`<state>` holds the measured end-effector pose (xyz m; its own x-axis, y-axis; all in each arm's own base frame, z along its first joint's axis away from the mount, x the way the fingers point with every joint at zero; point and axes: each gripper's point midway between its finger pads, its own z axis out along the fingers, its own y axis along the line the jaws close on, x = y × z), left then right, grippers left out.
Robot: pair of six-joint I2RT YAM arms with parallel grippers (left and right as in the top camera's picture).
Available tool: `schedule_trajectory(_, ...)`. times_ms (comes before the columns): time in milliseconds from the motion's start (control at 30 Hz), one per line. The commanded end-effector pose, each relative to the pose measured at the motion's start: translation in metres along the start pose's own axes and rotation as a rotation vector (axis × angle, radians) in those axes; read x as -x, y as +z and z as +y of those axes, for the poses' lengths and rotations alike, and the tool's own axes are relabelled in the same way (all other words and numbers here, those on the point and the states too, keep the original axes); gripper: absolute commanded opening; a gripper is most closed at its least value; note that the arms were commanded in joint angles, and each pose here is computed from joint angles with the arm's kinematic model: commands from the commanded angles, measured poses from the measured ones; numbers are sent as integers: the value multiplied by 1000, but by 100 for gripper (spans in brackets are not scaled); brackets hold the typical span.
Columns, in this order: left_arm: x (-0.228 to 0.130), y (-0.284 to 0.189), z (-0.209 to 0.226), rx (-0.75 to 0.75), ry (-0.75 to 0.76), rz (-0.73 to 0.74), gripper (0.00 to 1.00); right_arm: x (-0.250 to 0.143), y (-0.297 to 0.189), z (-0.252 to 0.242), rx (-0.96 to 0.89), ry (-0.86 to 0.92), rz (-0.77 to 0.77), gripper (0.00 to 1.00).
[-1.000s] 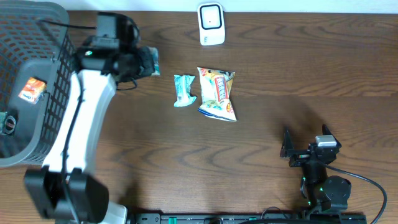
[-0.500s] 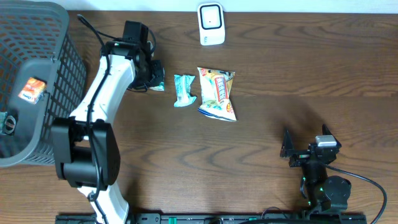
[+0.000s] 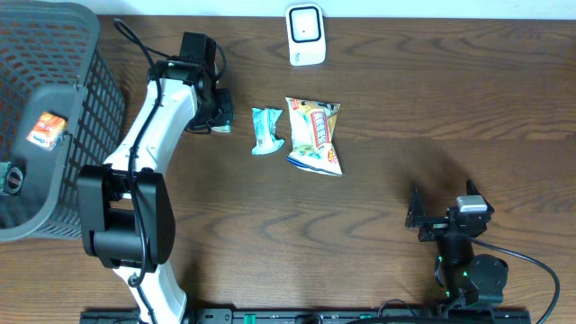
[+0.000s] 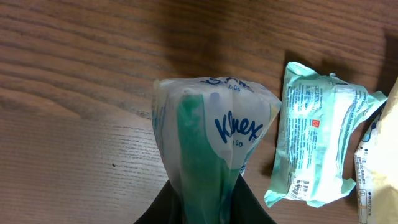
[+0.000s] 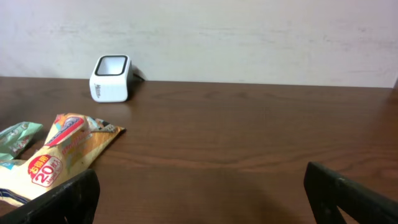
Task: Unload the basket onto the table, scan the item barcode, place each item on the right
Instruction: 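Carry the small green pack with the left gripper toward the scanner, then open the left gripper to drop the green pack left of the wipes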
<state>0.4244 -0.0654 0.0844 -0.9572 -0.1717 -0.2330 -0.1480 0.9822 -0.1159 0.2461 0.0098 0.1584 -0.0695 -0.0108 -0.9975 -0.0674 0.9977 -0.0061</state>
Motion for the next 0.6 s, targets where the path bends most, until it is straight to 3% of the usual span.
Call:
schedule_trajectory(0, -9, 13, 7, 31, 8, 25, 8, -1, 0, -1, -6, -11, 0, 99)
schedule_trajectory(200, -21, 26, -3, -44, 3, 59, 12, -1, 0, -1, -6, -11, 0, 99)
schedule_trajectory(233, -22, 27, -5, -57, 2, 63, 17, -1, 0, -1, -6, -11, 0, 99)
schedule_trajectory(333, -23, 27, -6, -61, 2, 65, 57, -1, 0, -1, -6, -11, 0, 99)
schedule_trajectory(367, -23, 27, -6, -61, 2, 65, 63, -1, 0, -1, -6, -11, 0, 99)
schedule_trajectory(467, -23, 27, -6, -62, 2, 66, 64, -1, 0, -1, -6, -11, 0, 99)
schedule_trajectory(567, -19, 20, -7, -65, 2, 53, 72, -1, 0, -1, -6, -11, 0, 99)
